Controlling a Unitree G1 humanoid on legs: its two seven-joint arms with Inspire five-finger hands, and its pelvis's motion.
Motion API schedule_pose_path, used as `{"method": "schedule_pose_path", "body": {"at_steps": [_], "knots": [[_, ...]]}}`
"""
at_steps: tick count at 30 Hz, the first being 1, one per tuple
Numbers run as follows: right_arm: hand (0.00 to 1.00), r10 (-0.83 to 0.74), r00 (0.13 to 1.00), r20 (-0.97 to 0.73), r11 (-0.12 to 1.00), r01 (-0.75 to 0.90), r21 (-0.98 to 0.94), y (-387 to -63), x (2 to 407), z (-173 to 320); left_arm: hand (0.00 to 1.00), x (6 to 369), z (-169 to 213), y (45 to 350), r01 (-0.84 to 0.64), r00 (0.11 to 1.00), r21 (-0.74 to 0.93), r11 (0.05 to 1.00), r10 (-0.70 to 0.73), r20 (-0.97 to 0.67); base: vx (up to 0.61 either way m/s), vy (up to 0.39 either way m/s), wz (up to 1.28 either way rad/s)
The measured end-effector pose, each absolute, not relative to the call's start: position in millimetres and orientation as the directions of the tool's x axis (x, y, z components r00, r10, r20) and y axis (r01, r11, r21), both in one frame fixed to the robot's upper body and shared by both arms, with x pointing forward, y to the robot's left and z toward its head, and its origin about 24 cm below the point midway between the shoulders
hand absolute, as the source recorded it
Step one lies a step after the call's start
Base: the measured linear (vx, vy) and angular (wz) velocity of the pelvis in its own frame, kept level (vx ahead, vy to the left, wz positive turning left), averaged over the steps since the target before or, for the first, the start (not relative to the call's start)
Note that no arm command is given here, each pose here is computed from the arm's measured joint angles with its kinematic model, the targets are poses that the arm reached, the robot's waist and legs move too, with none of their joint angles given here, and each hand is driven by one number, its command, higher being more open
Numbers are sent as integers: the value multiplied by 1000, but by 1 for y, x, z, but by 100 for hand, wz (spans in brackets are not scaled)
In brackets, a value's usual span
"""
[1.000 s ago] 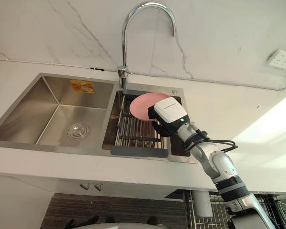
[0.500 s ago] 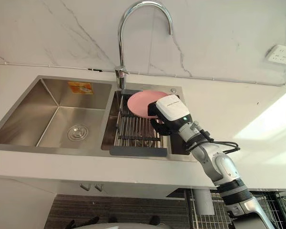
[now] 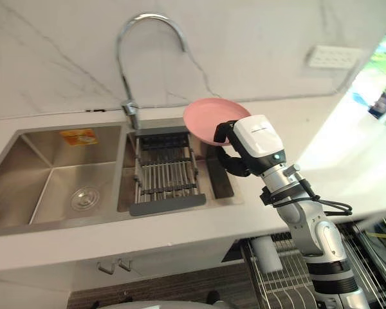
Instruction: Walk over to the sink, pick up the cup, carry it to the dishwasher, place the cup inside the dishwasher, then close the dishwasher door
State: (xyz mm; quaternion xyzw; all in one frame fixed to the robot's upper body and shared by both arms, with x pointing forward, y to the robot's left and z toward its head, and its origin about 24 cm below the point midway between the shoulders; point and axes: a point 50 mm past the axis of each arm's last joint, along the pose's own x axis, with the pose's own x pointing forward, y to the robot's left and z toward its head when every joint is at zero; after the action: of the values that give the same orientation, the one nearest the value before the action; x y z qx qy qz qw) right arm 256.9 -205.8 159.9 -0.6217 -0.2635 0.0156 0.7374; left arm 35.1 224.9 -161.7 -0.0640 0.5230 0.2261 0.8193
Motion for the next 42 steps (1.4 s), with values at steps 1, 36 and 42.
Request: {"method": "schedule_pose_path", "body": {"at_steps": [1, 36, 42], "knots": [[0, 330, 863, 383, 225, 322, -920, -210, 257, 162, 100, 41, -161, 224, -429, 362, 125, 894, 297, -884, -170, 103, -96], [0, -17, 931, 363, 327, 349, -878, -252, 221, 127, 100, 28, -160, 231, -515, 322, 144, 845, 346, -881, -66, -36, -48], [0, -93, 968, 233, 419, 250, -873, -256, 221, 91, 100, 31, -160, 228, -477, 337, 129, 870, 316, -887, -6, 25, 3]]}}
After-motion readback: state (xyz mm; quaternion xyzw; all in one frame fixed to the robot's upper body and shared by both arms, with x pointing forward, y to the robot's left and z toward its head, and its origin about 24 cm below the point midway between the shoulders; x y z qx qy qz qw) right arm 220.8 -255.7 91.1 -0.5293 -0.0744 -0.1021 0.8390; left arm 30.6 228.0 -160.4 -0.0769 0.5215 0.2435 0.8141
